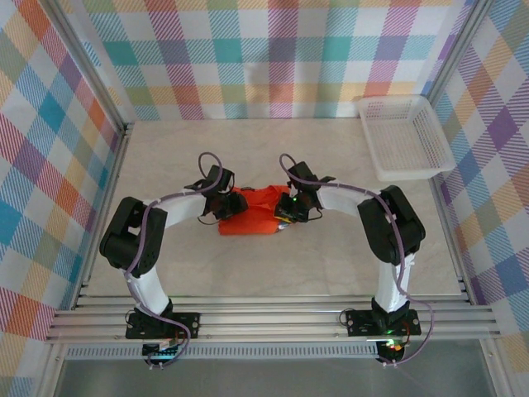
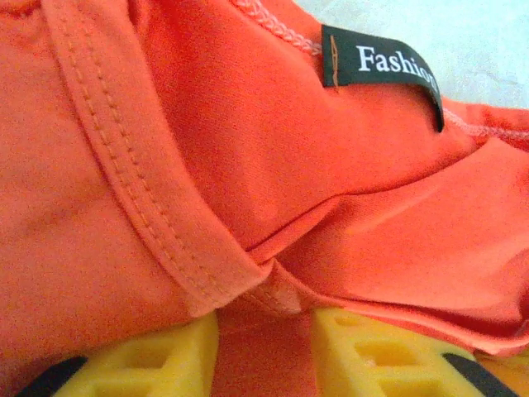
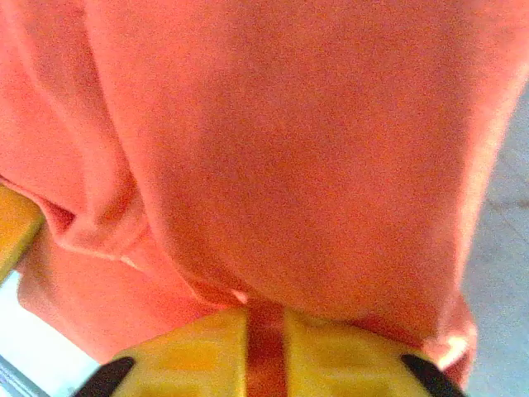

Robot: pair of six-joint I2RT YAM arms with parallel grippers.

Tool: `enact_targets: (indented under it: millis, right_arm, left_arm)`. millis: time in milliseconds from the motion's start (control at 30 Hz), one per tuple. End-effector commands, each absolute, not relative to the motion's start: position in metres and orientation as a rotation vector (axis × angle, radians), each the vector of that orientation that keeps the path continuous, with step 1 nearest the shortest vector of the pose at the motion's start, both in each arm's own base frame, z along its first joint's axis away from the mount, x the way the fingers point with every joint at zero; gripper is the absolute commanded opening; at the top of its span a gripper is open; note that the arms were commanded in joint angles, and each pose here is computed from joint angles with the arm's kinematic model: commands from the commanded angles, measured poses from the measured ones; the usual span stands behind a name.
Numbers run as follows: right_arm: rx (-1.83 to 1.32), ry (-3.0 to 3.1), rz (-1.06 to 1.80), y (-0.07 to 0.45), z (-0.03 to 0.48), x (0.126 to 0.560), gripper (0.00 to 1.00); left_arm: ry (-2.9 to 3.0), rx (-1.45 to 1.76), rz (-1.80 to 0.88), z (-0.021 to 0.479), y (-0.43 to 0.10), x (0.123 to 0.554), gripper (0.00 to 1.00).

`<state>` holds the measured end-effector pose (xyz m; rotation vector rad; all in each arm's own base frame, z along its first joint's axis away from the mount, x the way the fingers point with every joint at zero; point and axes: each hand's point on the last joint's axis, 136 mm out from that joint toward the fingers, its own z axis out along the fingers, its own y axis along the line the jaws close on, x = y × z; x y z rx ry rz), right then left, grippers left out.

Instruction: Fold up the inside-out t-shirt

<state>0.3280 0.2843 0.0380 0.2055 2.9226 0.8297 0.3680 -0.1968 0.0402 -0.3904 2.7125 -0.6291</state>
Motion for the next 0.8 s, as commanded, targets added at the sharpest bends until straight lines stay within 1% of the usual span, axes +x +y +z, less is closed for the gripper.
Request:
enact_targets:
  millis: [0,33,100,133,167,233,300,367,467,567,667,767]
  right_arm:
    - [0.116,2.881,0.799,0.283,0.075,0.334,0.27]
    - [0.109,2.870,0.812,0.285,0.080,0.337,0.31]
    - [0.102,2.858,0.843,0.291,0.084,0.340,0.44]
    - [0.109,2.862,0.854,0.294,0.084,0.341,0.48]
    - [0.110,2.863,0.876,0.299,0.082,0.341,0.51]
    - [0.111,2.874,0.916,0.312,0.076,0.336,0.55]
    - [0.095,2.884,0.965,0.330,0.073,0.331,0.60]
    - [0.083,2.895,1.000,0.347,0.071,0.326,0.64]
    - [0.123,2.923,0.999,0.364,0.054,0.327,0.65]
    - [0.239,2.975,0.946,0.370,0.015,0.334,0.64]
    - [0.323,2.990,0.938,0.381,-0.010,0.348,0.62]
    - [0.336,2.949,0.966,0.404,-0.015,0.374,0.61]
  left_arm:
    - [2.718,-0.311,-0.576,0.080,-0.195,0.364,0.43]
    - [2.703,-0.287,-0.593,0.094,-0.199,0.364,0.47]
    - [2.677,-0.281,-0.626,0.115,-0.202,0.363,0.56]
    - [2.667,-0.289,-0.632,0.121,-0.201,0.362,0.59]
    - [2.661,-0.304,-0.617,0.126,-0.197,0.362,0.62]
    - [2.650,-0.322,-0.597,0.133,-0.190,0.362,0.64]
    - [2.627,-0.362,-0.594,0.139,-0.177,0.366,0.73]
    - [2.597,-0.397,-0.598,0.147,-0.164,0.371,0.77]
    - [2.556,-0.442,-0.605,0.159,-0.145,0.375,0.80]
    - [2.527,-0.487,-0.607,0.166,-0.128,0.375,0.81]
    - [2.504,-0.543,-0.608,0.169,-0.109,0.371,0.82]
    - [2.485,-0.613,-0.594,0.171,-0.087,0.367,0.83]
